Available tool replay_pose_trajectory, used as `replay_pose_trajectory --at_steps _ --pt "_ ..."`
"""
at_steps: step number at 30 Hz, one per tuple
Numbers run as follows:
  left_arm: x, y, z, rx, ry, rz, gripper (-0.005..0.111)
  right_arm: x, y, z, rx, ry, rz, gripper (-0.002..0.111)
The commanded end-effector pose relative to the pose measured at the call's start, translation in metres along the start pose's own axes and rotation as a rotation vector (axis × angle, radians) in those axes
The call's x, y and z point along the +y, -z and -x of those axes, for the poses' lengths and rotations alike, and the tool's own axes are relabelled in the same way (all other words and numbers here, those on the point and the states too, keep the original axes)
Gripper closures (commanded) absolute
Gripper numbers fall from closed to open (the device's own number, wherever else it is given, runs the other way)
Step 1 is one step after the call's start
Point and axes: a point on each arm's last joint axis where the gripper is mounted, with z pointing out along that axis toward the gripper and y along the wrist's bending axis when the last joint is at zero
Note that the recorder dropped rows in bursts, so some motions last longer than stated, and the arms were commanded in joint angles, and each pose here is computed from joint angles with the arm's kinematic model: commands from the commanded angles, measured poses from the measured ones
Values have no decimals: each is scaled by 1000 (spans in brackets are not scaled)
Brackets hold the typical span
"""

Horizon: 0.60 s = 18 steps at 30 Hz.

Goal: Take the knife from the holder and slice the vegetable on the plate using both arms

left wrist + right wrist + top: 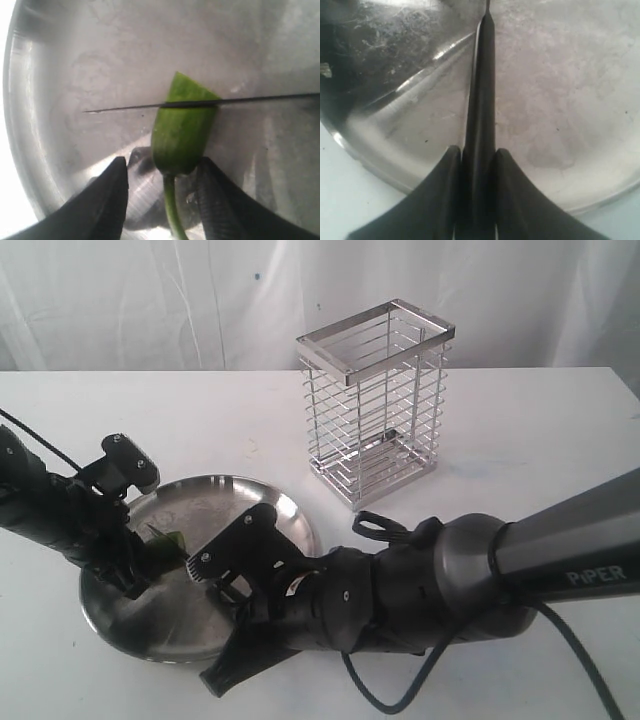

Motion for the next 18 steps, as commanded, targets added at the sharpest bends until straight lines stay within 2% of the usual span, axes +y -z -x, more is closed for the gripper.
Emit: replay_pose_trajectory --at_steps 1,13,18 --pt "0 -9 -5 17 29 2 59 6 3 -4 64 50 76 108" --pt "0 -9 -5 17 49 2 59 -10 17 -2 115 32 123 108" --pt "0 -9 -5 17 57 2 59 -15 17 -6 147 34 93 108"
